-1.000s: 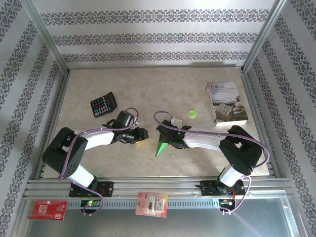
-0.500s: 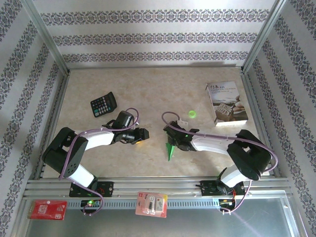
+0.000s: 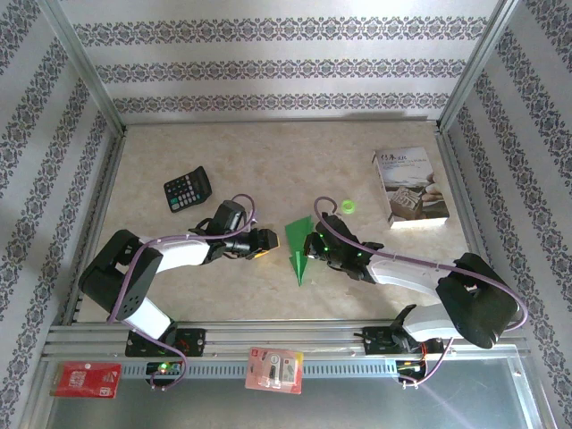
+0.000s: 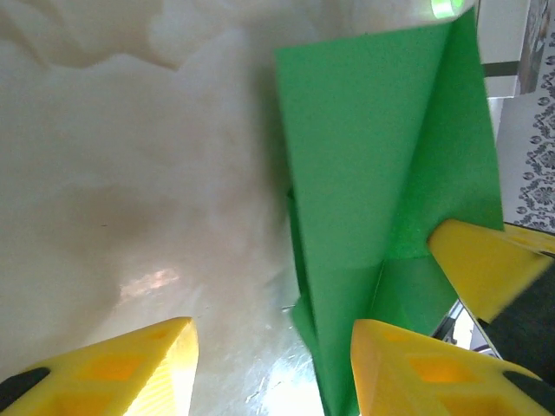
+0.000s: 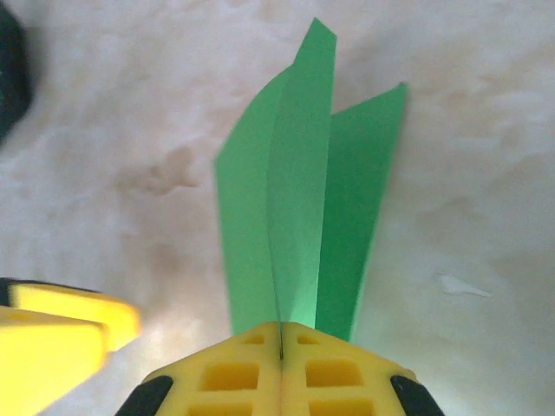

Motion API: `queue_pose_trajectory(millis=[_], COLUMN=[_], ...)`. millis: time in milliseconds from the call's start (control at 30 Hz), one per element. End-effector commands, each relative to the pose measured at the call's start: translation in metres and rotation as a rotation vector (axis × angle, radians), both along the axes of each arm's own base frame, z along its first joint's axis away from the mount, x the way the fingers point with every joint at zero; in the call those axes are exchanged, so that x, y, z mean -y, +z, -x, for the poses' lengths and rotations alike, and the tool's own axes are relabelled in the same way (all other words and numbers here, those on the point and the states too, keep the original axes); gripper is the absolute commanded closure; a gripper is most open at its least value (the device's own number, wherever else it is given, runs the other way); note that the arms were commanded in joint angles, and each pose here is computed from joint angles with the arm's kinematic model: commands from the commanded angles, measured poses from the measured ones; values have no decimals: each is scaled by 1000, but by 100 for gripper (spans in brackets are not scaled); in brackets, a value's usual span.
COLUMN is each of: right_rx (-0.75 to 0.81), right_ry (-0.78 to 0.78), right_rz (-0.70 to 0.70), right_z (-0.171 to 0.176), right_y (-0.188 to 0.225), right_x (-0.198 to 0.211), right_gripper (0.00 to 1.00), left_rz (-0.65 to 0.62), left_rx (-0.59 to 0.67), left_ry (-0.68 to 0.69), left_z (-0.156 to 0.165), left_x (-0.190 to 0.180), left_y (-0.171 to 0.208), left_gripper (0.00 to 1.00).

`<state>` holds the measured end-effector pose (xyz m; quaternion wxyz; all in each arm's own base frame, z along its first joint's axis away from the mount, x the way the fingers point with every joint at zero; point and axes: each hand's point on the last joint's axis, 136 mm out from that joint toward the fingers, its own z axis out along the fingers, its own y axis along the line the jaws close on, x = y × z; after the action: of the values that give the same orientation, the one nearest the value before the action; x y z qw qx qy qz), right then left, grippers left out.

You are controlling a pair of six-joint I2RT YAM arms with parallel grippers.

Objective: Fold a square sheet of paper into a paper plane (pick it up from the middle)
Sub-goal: Turn over a paper plane at the center of the table.

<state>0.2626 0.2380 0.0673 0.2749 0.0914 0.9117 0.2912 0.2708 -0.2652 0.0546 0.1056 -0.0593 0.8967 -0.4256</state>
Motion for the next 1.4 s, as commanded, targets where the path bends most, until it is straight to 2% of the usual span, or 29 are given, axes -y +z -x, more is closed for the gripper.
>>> queue_pose_trajectory(millis=[0,300,600,833,1000,1133,1200,1367], right_rx=[-2,-85,-83,-85,-85,-83,-81,-67], right_ry=[22,-14,-20,-21,-22,-22,-23,-41], right_rz=[-66,-60,-60,-58,-60,-63,-61,-65], right_z=[-1,5,5,5,4,3,3,-1], right_y=[-4,-40,-41,-42,-43,-42,-42,-38], right_x=[-4,18,22,22,22,21,22,29], right_gripper=[100,99,98,98,99,99,99,98], left_rz=[42,59,125,81,56,48,43,35], left_rx=[-10,-30,-12,-20,-38,-47,-44,-29], left_ry=[-6,-15,-61,-90,-104,-117,-115,-82], left_z=[1,7,1,-7,-10,-12,-14,-21], left_x=[15,27,50,61,67,71,70,58], left_y=[-1,-8,7,2,-8,-14,-15,-16], left_gripper=[50,49,46,46,58,72,81,94])
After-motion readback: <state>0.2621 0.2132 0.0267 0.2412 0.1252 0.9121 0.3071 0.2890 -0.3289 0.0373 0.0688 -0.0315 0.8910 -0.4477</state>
